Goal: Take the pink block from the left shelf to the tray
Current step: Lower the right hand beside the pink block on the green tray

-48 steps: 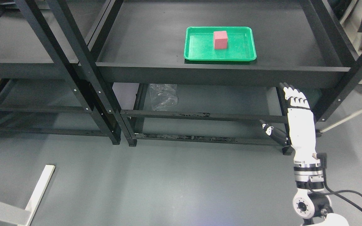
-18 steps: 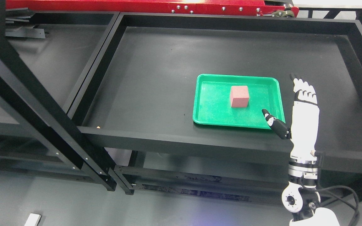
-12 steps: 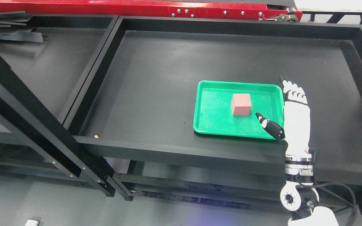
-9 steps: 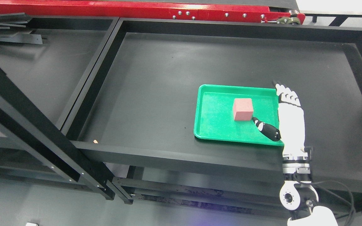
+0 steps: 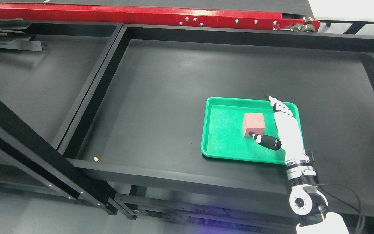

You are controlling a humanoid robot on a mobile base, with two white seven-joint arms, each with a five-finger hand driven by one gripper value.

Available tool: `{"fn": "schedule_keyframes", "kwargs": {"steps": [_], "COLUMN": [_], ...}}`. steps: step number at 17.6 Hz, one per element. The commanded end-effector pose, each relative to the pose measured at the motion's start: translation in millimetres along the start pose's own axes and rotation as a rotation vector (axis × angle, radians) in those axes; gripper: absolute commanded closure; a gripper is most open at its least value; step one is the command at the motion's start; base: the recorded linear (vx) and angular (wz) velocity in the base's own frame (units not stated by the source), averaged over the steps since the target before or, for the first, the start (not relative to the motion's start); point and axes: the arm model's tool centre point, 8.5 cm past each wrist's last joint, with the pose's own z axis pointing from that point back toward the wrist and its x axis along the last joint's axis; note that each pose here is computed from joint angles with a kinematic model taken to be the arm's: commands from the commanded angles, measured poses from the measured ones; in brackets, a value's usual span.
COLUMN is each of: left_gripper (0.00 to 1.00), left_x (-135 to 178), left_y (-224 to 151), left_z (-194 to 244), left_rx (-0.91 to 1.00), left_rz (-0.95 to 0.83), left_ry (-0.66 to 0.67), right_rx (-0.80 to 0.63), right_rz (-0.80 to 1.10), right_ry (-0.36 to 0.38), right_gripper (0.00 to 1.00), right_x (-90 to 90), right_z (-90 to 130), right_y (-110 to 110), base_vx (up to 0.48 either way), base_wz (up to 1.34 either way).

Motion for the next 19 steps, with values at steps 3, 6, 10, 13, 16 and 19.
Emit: {"fn": "schedule_keyframes", "kwargs": {"steps": [3, 6, 10, 13, 16, 19], "left_gripper": [0.0, 0.0, 0.0, 0.0, 0.0, 0.0], "left_x": [-6.9, -6.9, -6.9, -6.9, -6.9, -6.9], "left_y": [10.4, 10.4, 10.4, 10.4, 10.4, 10.4], "left_z": [2.1, 2.1, 2.1, 2.1, 2.1, 2.1], "left_rx": [0.015, 0.015, 0.015, 0.015, 0.015, 0.015], "left_rz": [-0.002, -0.002, -0.002, -0.002, -0.002, -0.002], "left_ry": [0.003, 0.003, 0.003, 0.003, 0.003, 0.003], "right_rx": [0.159, 0.193, 0.248, 0.262, 0.306, 0.319], "right_rz": [-0.068, 0.093, 0.241, 0.242, 0.243, 0.23], "right_ry": [0.019, 0.013, 0.031, 0.04, 0.051, 0.049], "right_gripper": [0.01, 0.02, 0.02, 0.02, 0.02, 0.02], "right_x": [-9.3, -7.0, -10.1, -13.4, -17.8, -17.0], "right_z": [-3.7, -6.5, -4.8, -3.6, -5.0, -5.5], "right_y": [10.8, 14.2, 28.3, 32.0, 39.0, 41.7], "base_vx": [0.069, 0.047, 0.033, 0.036, 0.037, 0.042], "base_wz": [0.0, -0.02, -0.04, -0.06, -0.06, -0.09]}}
